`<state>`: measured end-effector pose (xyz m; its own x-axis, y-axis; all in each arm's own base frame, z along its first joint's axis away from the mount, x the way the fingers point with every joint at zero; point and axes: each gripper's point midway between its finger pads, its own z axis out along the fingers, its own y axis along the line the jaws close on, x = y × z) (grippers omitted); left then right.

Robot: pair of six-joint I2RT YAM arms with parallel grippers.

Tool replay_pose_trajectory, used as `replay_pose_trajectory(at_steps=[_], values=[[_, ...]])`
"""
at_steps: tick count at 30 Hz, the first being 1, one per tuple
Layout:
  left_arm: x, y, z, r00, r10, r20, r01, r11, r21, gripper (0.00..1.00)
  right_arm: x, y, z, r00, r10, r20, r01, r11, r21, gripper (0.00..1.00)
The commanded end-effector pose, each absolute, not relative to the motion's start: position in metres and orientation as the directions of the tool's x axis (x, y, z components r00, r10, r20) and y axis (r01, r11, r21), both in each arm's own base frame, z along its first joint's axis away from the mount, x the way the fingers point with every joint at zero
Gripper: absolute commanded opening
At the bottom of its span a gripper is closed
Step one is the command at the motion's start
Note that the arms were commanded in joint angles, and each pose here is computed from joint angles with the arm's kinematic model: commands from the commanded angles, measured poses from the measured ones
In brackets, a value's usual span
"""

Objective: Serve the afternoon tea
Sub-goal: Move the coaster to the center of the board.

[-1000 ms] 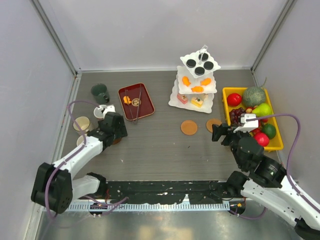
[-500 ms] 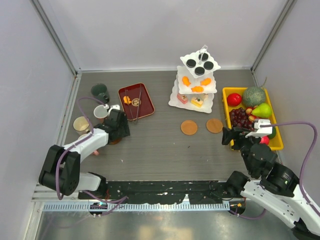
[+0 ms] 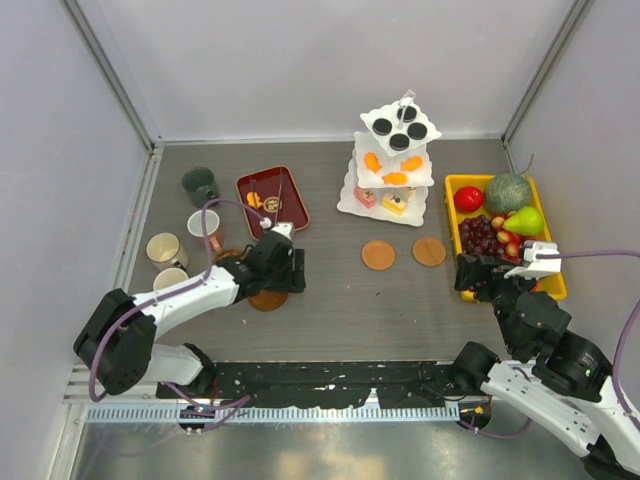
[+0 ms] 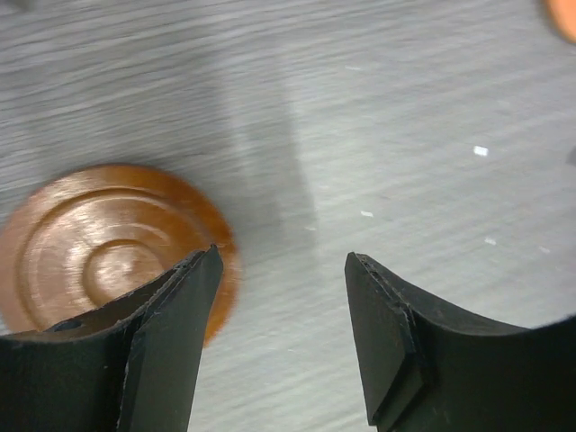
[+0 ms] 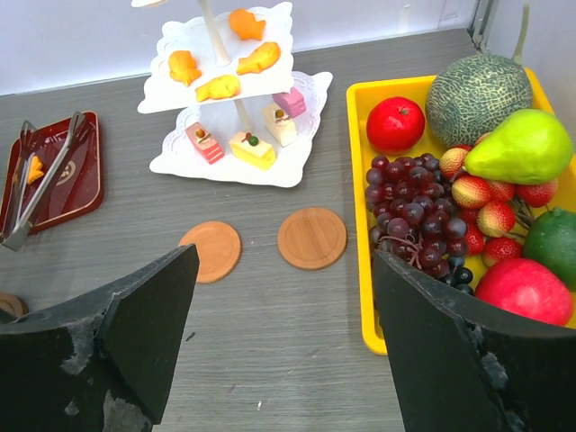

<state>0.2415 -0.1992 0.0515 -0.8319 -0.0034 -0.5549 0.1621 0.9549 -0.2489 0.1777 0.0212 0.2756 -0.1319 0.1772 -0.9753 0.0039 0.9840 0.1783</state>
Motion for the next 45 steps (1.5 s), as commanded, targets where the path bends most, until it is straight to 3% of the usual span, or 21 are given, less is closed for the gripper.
replay_pose_trajectory(at_steps=[1,8,16,23,26,29,34,45], values=[[0.243,-0.241,0.106,-0.769,-0.043,-0.637,0.239,0.906,-0.350,0.68,0.173,0.006,0.288,-0.106,0.164,-0.981,0.045,0.986,0.160,0.85],[0.244,-0.186,0.121,-0.671,-0.147,-0.727,0.087,0.958,-0.274,0.77,0.171,0.000,0.283,-0.098,0.167,-0.981,0.064,0.985,0.162,0.86],[0.234,-0.124,0.066,-0.657,-0.399,-0.640,-0.171,0.905,-0.389,0.76,0.177,0.013,0.280,-0.105,0.166,-0.980,0.026,0.986,0.164,0.86],[0.236,-0.118,0.038,-0.679,-0.457,-0.574,-0.245,0.879,-0.410,0.67,0.178,0.014,0.279,-0.115,0.151,-0.982,0.029,0.989,0.148,0.86],[0.237,-0.126,0.029,-0.707,-0.463,-0.535,-0.255,0.872,-0.417,0.57,0.178,0.013,0.279,-0.112,0.153,-0.982,0.036,0.988,0.150,0.86],[0.237,-0.136,0.024,-0.739,-0.462,-0.491,-0.258,0.867,-0.427,0.42,0.178,0.012,0.279,-0.109,0.157,-0.982,0.036,0.987,0.154,0.86],[0.246,-0.152,0.030,-0.740,-0.480,-0.472,-0.262,0.851,-0.454,0.28,0.178,0.012,0.279,-0.107,0.157,-0.982,0.035,0.987,0.154,0.86],[0.301,-0.190,0.045,-0.706,-0.495,-0.506,-0.288,0.854,-0.433,0.10,0.176,0.010,0.279,-0.099,0.162,-0.982,0.038,0.987,0.159,0.87]])
